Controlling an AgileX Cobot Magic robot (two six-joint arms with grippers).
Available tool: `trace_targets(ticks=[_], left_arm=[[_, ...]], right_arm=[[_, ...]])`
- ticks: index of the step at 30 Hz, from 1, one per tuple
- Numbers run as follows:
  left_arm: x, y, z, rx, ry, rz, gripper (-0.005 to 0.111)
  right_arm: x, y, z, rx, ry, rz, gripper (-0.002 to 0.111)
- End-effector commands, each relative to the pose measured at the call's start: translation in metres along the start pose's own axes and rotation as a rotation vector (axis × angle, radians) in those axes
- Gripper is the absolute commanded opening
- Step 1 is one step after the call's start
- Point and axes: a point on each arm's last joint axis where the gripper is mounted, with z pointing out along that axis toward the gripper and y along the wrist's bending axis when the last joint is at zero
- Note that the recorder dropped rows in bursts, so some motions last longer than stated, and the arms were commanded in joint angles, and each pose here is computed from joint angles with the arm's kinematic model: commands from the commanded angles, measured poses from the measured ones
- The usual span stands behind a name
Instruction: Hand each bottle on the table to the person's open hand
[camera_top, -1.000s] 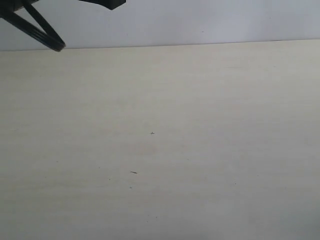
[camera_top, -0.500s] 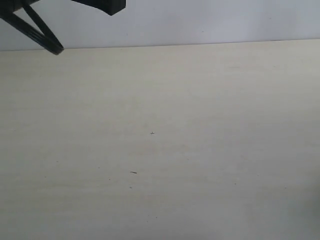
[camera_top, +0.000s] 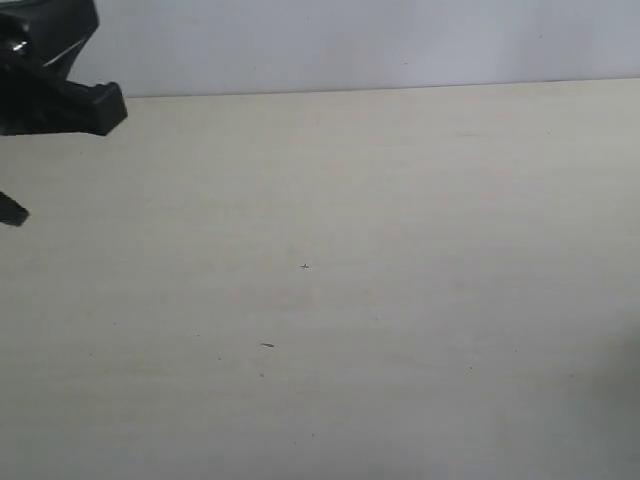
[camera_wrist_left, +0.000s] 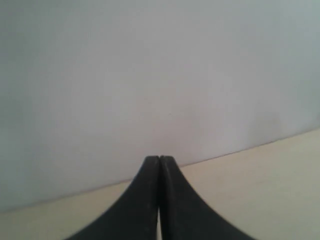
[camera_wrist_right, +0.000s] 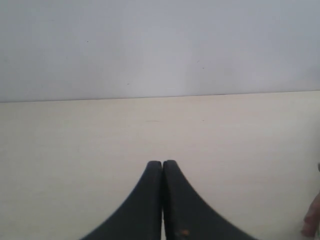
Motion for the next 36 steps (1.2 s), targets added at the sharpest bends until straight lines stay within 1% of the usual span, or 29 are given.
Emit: trace_targets(ticks=[1,3,9,14,20,23,25,27,28,31,34,36], left_arm=[[0.011,0.017,-0.005,-0.179,0.066,-0.258,0.000],[0.014,0.018,-0.006,-0.195,0.091,-0.299,0.000],[0.016,0.016,-0.005,-0.181,0.115,-0.306,0.000],[0.016,0.016,-0.005,-0.178,0.119,-0.258,0.000],[0.018,0.016,-0.005,-0.167,0.141,-0.255,0.000],[0.016,0.024,-0.015,-0.109,0.236,-0.311,0.000],[0.009,0.034,-0.029,-0.080,0.269,-0.359,0.000],[-0.001,0.044,-0.046,-0.084,0.241,-0.382,0.000],[-0.007,0.050,-0.057,-0.097,0.205,-0.373,0.000],[-0.018,0.060,-0.093,-0.162,0.073,-0.293,0.000],[-0.022,0.061,-0.128,-0.223,-0.069,-0.232,0.000],[-0.019,0.058,-0.144,-0.240,-0.131,-0.199,0.000]], right_arm=[[0.001,0.000,0.000,0.000,-0.007,-0.009,0.000],[0.001,0.000,0.000,0.000,-0.007,-0.009,0.000],[0.001,0.000,0.000,0.000,-0.007,-0.009,0.000],[0.001,0.000,0.000,0.000,-0.007,-0.009,0.000],[0.001,0.000,0.000,0.000,-0.007,-0.009,0.000],[0.001,0.000,0.000,0.000,-0.007,-0.009,0.000],[0.001,0.000,0.000,0.000,-0.007,-0.009,0.000],[0.001,0.000,0.000,0.000,-0.007,-0.009,0.000],[0.001,0.000,0.000,-0.001,-0.007,-0.007,0.000],[0.001,0.000,0.000,-0.003,-0.007,0.003,0.000],[0.001,0.000,0.000,-0.003,-0.007,0.003,0.000],[0.001,0.000,0.000,-0.003,-0.007,0.003,0.000]])
